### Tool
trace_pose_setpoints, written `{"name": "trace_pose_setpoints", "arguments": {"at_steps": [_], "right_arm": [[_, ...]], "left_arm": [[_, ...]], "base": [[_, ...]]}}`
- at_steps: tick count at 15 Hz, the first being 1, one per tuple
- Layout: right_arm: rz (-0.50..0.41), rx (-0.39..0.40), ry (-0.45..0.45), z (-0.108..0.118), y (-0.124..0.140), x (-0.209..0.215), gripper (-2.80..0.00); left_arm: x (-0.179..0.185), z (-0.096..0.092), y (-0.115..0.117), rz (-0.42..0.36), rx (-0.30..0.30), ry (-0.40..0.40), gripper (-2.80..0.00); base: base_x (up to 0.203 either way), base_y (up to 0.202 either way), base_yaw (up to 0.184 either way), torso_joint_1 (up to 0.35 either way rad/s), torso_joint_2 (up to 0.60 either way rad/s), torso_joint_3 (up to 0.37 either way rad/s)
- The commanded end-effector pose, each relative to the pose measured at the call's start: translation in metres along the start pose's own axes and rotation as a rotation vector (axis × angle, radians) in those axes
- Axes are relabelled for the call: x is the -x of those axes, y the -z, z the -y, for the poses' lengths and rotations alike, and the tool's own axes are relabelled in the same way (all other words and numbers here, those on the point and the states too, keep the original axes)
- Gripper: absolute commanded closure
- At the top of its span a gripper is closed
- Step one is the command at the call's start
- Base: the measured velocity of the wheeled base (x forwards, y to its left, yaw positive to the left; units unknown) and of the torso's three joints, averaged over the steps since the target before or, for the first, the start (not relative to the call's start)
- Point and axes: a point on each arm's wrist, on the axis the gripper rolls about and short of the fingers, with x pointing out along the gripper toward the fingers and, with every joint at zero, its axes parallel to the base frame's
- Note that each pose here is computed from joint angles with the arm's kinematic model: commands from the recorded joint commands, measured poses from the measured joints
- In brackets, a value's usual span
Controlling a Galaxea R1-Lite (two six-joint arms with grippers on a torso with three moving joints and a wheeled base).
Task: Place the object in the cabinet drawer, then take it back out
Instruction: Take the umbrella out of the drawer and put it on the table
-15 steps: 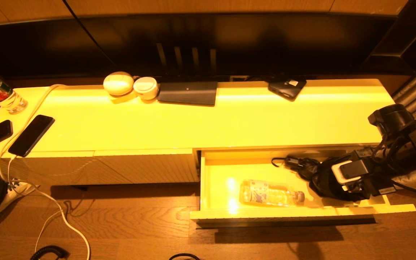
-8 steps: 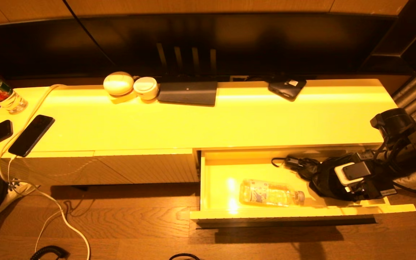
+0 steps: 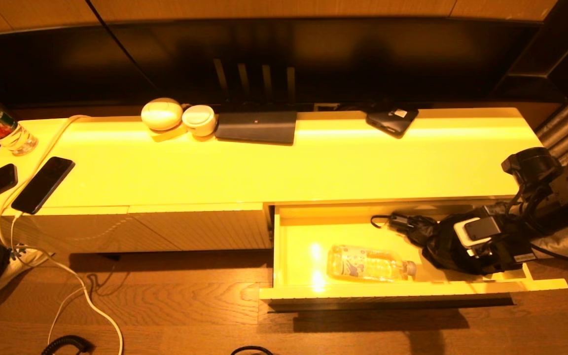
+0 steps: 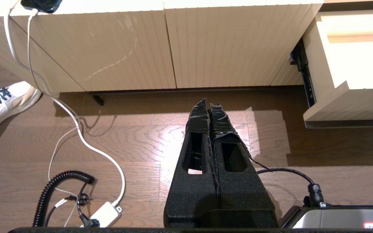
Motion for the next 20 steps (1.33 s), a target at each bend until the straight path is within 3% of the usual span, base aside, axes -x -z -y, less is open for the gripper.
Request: {"name": "trace_pose_setpoints", "arguments": {"at_steps": [1,20], "right_arm": [[0.004,0.005,-0.020,0.001,0.002,-0.009,-2.80],[0.036,-0.011,-0.121,-0.003,0.001,-0.053,-2.80]], "left_arm": [[0.000,0.000,0.001,-0.002,0.000,-0.001,0.00],[0.000,0.000,0.000,-0.001,0.000,-0.001,0.00]], "base": [[0.000,0.000,0.000,0.000,0.00,0.000],[0.000,0.000,0.000,0.000,0.00,0.000]]}}
